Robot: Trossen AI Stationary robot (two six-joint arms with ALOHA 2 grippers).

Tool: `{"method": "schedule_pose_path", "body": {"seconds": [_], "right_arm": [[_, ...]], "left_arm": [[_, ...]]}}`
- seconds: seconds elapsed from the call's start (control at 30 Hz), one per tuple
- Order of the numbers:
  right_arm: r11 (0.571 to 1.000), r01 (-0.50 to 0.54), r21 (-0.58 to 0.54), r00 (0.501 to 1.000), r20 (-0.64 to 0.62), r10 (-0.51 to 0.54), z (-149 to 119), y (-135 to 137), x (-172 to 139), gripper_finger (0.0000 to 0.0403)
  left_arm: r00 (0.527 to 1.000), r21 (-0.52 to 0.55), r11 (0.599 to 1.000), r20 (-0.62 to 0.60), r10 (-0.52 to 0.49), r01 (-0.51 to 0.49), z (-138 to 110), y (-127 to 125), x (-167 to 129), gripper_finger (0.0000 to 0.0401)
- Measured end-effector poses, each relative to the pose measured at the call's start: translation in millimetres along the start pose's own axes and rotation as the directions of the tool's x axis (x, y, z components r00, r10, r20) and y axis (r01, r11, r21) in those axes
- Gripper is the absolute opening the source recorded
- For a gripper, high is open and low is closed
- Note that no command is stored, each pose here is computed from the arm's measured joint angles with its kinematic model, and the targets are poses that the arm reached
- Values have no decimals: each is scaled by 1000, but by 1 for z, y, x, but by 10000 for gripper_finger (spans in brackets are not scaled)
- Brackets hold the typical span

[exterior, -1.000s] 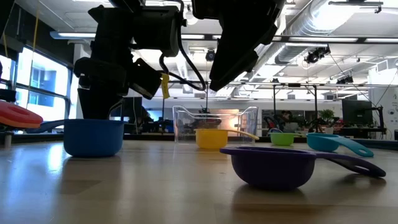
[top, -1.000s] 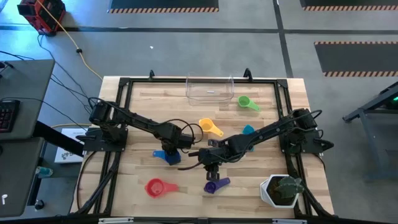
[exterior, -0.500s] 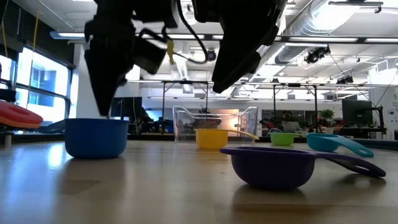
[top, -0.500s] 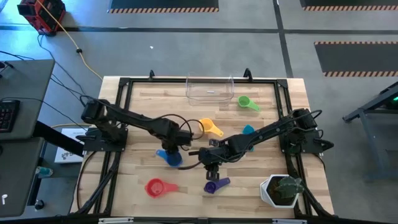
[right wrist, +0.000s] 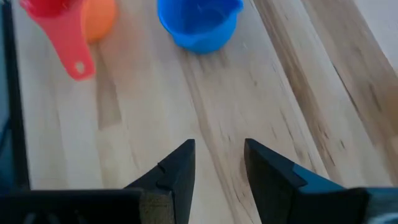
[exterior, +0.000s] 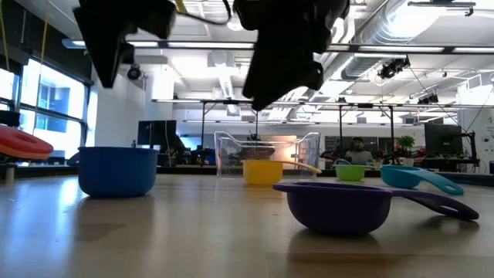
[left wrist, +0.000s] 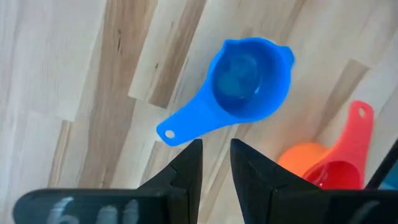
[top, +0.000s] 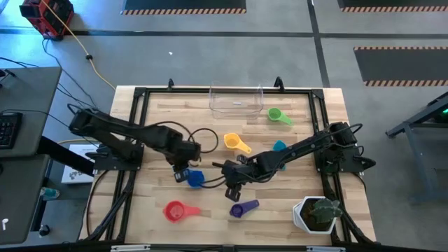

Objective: Nest measuring cups in basket
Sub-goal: Stack the blue measuring cup into the red measuring cup

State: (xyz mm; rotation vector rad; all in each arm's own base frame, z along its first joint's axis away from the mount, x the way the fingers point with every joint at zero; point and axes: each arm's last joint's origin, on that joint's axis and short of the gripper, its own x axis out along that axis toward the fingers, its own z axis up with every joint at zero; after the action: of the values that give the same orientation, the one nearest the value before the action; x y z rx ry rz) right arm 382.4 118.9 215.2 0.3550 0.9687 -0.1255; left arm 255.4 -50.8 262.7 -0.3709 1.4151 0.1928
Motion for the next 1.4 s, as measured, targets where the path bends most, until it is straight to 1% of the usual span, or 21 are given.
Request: {"method": "schedule_pose_path", "body": {"seconds": [0.1,0.17,0.3,0.4,0.6,0.7,0.83,0.97,1.1,1.2,1.3,1.4], "right_arm": [[1000,-29,7,999,41,29,4,3,0,129],[998,-51,-29,996,75,53,7,5,0,129],[990,-68,-126,986,140,86,17,3,-1,129],[981,-64,-182,977,190,99,28,-3,0,129],[958,-166,-234,950,225,219,51,-25,0,129],[944,-194,-268,937,235,259,60,-36,-1,129],[914,-212,-345,915,257,309,69,-45,-2,129],[876,-240,-419,893,259,368,73,-45,-4,129],[855,-244,-459,876,274,397,74,-43,-5,129],[841,-232,-489,873,276,402,81,-39,-12,129],[814,-208,-543,875,269,403,89,-33,-22,129],[774,-182,-607,882,248,402,91,-27,-29,129]], "left_arm": [[998,7,1000,62,27,-27,-12,-7,-11,74],[994,14,999,97,50,-52,-22,-13,-17,74],[990,17,999,134,32,-35,-37,-24,-24,74],[990,21,1000,140,16,-19,-46,-31,-27,74],[992,75,997,129,4,-14,-59,-41,-28,74],[992,106,994,124,6,-19,-62,-43,-28,74],[992,155,988,123,8,-27,-62,-43,-28,74],[991,175,984,130,21,-43,-62,-41,-29,74],[990,160,985,136,42,-63,-63,-34,-33,74],[989,143,988,141,45,-65,-63,-29,-37,74],[986,113,992,162,33,-51,-63,-24,-43,74],[981,96,994,190,31,-50,-64,-20,-48,74]]}}
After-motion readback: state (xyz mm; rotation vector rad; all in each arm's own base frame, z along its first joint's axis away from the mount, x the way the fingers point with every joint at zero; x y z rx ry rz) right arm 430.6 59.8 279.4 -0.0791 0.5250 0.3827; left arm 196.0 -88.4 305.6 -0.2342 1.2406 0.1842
